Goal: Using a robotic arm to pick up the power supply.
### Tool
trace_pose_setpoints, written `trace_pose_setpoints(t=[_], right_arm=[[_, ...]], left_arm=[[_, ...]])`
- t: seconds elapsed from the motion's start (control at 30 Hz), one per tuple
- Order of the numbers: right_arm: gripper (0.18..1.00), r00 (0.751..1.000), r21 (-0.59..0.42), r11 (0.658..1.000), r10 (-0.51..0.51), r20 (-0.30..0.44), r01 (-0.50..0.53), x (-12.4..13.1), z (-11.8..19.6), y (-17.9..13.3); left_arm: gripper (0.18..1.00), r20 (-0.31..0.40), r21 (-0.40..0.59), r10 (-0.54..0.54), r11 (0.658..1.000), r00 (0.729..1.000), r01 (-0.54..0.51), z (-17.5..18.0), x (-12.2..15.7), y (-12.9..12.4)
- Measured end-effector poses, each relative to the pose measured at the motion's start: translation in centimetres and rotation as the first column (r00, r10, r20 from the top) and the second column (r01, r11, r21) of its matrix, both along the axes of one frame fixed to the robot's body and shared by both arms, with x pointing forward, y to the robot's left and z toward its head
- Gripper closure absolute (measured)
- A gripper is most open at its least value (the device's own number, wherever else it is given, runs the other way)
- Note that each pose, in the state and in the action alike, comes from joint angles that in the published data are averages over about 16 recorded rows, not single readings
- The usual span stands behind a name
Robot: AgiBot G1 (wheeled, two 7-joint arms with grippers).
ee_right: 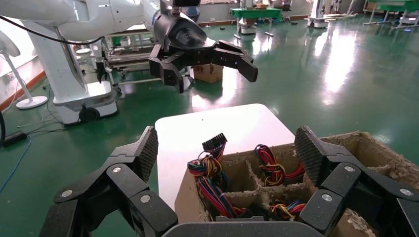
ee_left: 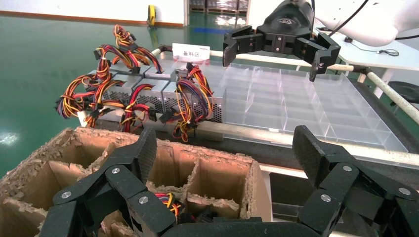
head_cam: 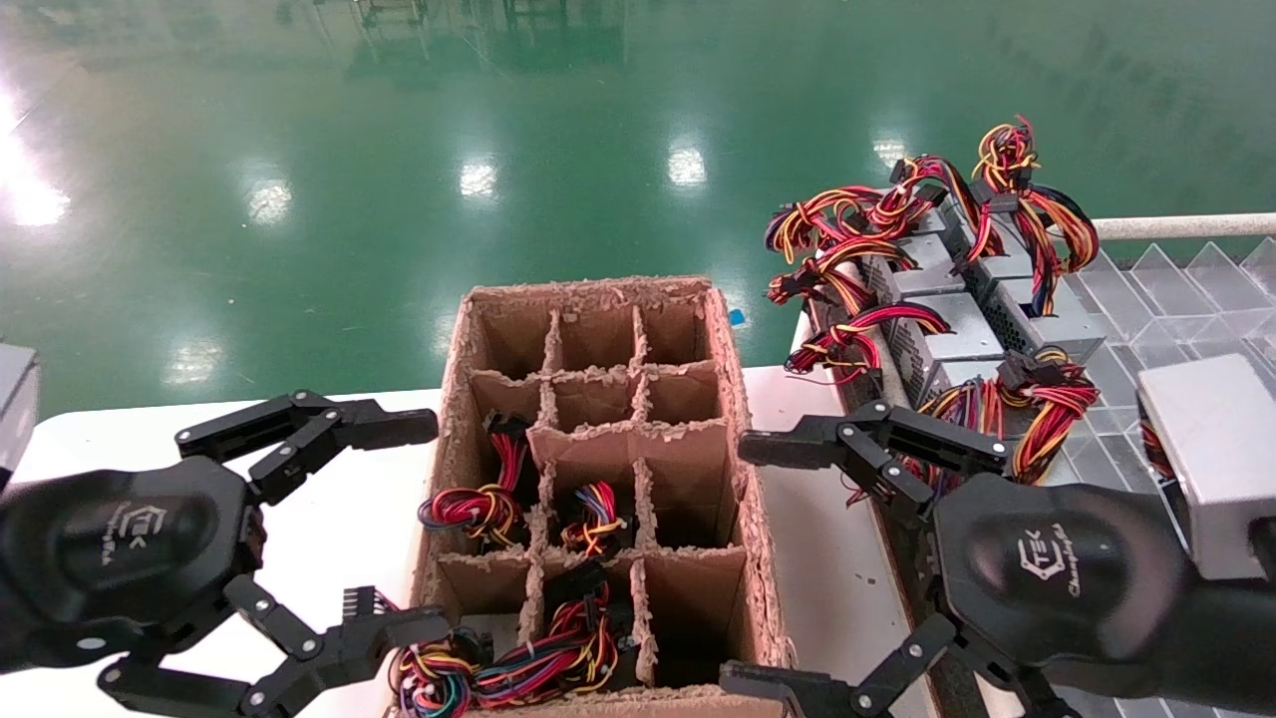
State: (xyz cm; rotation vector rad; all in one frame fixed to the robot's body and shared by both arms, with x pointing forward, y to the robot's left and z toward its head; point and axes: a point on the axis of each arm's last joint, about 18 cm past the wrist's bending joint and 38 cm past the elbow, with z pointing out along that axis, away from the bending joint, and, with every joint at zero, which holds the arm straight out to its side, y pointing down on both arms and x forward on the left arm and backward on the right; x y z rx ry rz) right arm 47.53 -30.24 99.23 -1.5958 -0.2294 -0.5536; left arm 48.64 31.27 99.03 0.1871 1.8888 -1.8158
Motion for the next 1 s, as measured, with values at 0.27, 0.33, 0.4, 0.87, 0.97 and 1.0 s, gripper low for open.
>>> trace_pose_setpoints(t=[0.27, 0.33, 0.4, 0.87, 0.97, 1.0], right_arm=[[0.179, 1.000, 0.000, 1.000, 0.000, 0.000, 0.000, 0.00, 0.00, 0.00], [0.179, 1.000, 0.000, 1.000, 0.000, 0.000, 0.000, 0.00, 0.00, 0.00], [0.179, 1.000, 0.000, 1.000, 0.000, 0.000, 0.000, 0.00, 0.00, 0.00], [0.179, 1.000, 0.000, 1.000, 0.000, 0.000, 0.000, 0.00, 0.00, 0.00], [0.179, 1.000, 0.000, 1.000, 0.000, 0.000, 0.000, 0.00, 0.00, 0.00], [0.179, 1.000, 0.000, 1.000, 0.000, 0.000, 0.000, 0.00, 0.00, 0.00]], left_arm=[[0.184, 0.000, 0.000, 0.000, 1.000, 1.000, 0.000, 0.00, 0.00, 0.00], [0.184, 0.000, 0.000, 0.000, 1.000, 1.000, 0.000, 0.00, 0.00, 0.00], [0.184, 0.000, 0.000, 0.000, 1.000, 1.000, 0.000, 0.00, 0.00, 0.00], [0.184, 0.000, 0.000, 0.000, 1.000, 1.000, 0.000, 0.00, 0.00, 0.00], [0.184, 0.000, 0.000, 0.000, 1.000, 1.000, 0.000, 0.00, 0.00, 0.00], [0.184, 0.000, 0.000, 0.000, 1.000, 1.000, 0.000, 0.00, 0.00, 0.00]])
